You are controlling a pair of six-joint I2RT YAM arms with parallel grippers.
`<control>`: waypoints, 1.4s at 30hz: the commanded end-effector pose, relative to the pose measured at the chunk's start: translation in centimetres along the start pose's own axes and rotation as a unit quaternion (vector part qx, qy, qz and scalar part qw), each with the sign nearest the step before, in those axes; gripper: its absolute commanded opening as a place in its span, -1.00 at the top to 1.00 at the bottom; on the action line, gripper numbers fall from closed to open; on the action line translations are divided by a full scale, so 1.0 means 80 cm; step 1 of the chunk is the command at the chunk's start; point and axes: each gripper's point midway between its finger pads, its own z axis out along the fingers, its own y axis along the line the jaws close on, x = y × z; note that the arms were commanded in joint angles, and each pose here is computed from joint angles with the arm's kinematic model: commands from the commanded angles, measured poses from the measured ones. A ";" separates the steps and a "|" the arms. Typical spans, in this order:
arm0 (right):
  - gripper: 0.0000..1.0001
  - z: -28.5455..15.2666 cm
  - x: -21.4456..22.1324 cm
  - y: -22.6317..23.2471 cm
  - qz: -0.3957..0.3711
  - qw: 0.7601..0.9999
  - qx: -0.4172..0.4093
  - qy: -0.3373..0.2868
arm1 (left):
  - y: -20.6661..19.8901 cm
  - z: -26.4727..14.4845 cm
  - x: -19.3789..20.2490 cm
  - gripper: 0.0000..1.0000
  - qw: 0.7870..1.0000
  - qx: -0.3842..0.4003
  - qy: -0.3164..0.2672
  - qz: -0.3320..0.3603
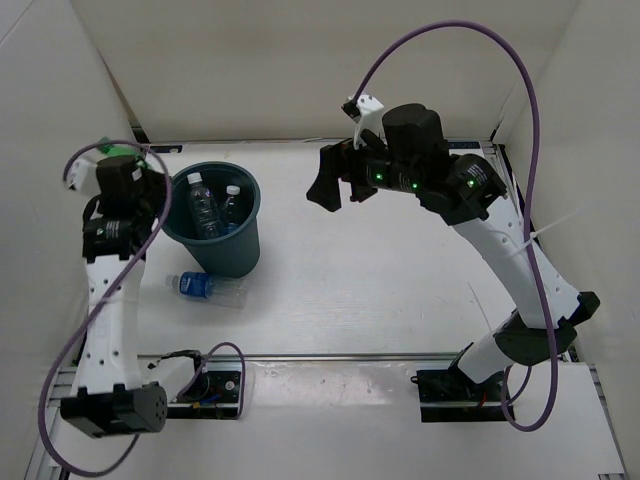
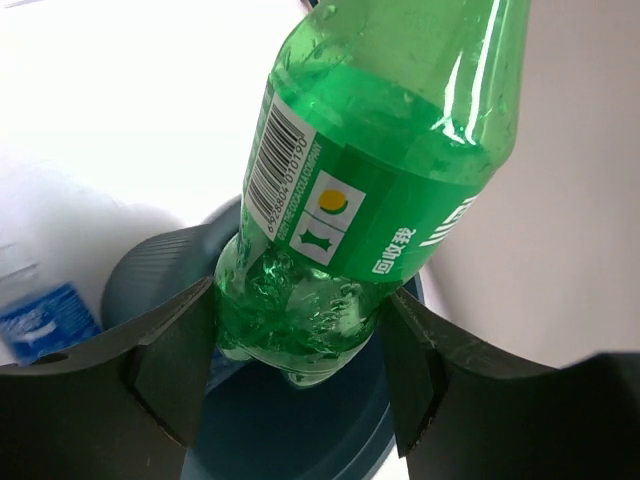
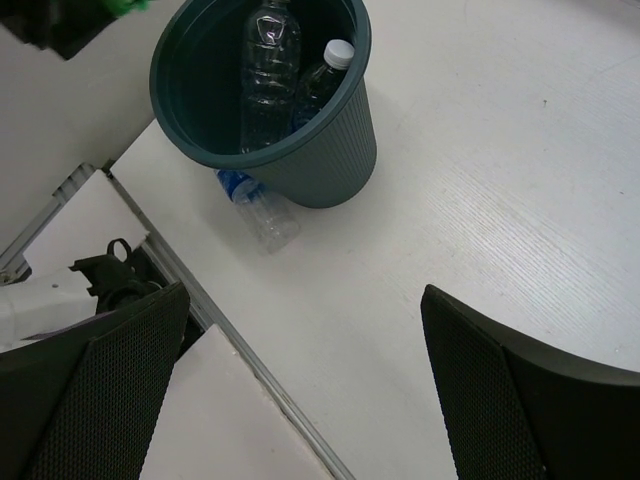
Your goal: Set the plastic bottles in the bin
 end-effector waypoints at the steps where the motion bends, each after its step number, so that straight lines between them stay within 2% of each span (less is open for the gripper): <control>1: -1.00 -0.019 -0.016 0.004 -0.003 1.000 -0.008 -0.023 | -0.046 0.008 0.011 -0.30 0.995 0.052 -0.003 0.086; 7: -1.00 -0.019 -0.017 0.002 -0.003 1.000 -0.003 -0.024 | -0.040 0.008 0.080 -0.50 0.987 0.048 0.029 0.148; 8: -1.00 -0.019 -0.017 0.002 -0.003 1.000 -0.003 -0.024 | -0.042 0.004 0.093 -0.75 0.985 0.055 0.039 0.158; 10: -1.00 -0.019 -0.018 -0.002 -0.001 1.000 0.000 -0.026 | -0.041 0.001 0.102 -1.00 0.983 0.056 0.041 0.172; 11: -1.00 -0.019 -0.018 -0.002 -0.001 1.000 0.001 -0.026 | -0.036 0.000 0.115 -1.00 0.980 0.050 0.052 0.188; 14: -1.00 -0.014 -0.016 -0.003 0.000 1.000 0.002 -0.021 | -0.059 -0.022 0.091 -1.00 0.981 0.060 0.022 0.184; 15: -1.00 -0.014 -0.016 -0.003 0.000 1.000 0.002 -0.021 | -0.050 -0.028 0.082 -1.00 0.982 0.040 0.016 0.186; 17: -1.00 -0.014 -0.016 -0.003 0.000 1.000 0.002 -0.021 | -0.046 -0.043 0.045 -1.00 0.987 0.010 -0.026 0.160; 18: -1.00 -0.014 -0.016 -0.003 0.000 1.000 0.002 -0.021 | -0.036 -0.048 0.031 -1.00 0.993 -0.009 -0.037 0.111; 19: -1.00 -0.019 -0.018 -0.002 -0.001 1.000 0.001 -0.025 | -0.013 -0.052 0.028 -1.00 0.993 -0.038 -0.033 0.104; 21: -1.00 -0.016 -0.013 -0.004 0.000 1.000 0.002 -0.020 | 0.008 -0.061 0.026 -1.00 0.998 -0.046 -0.023 0.046; 23: -1.00 -0.018 -0.011 -0.004 0.000 1.000 0.002 -0.019 | 0.038 -0.069 0.053 -1.00 0.998 -0.054 0.020 0.014; 24: -1.00 -0.018 -0.011 -0.004 0.000 1.000 0.002 -0.019 | 0.049 -0.072 0.064 -1.00 0.996 -0.066 0.034 -0.043; 27: -1.00 -0.019 -0.012 -0.009 0.002 1.000 0.007 -0.021 | 0.110 -0.074 0.107 -1.00 0.982 -0.120 0.073 -0.130; 32: -1.00 -0.017 -0.008 -0.005 0.003 1.000 -0.002 -0.014 | 0.180 -0.054 0.154 -1.00 0.971 -0.156 0.081 -0.160; 35: -1.00 -0.017 -0.008 -0.005 0.003 1.000 -0.002 -0.014 | 0.175 -0.039 0.174 -1.00 0.971 -0.119 0.098 -0.184; 39: -1.00 -0.020 -0.006 -0.004 -0.002 1.000 -0.007 -0.013 | 0.219 -0.015 0.218 -1.00 0.963 -0.126 0.114 -0.208; 42: -1.00 -0.023 -0.005 -0.005 -0.002 1.000 -0.003 -0.015 | 0.233 -0.003 0.232 -1.00 0.964 -0.130 0.115 -0.200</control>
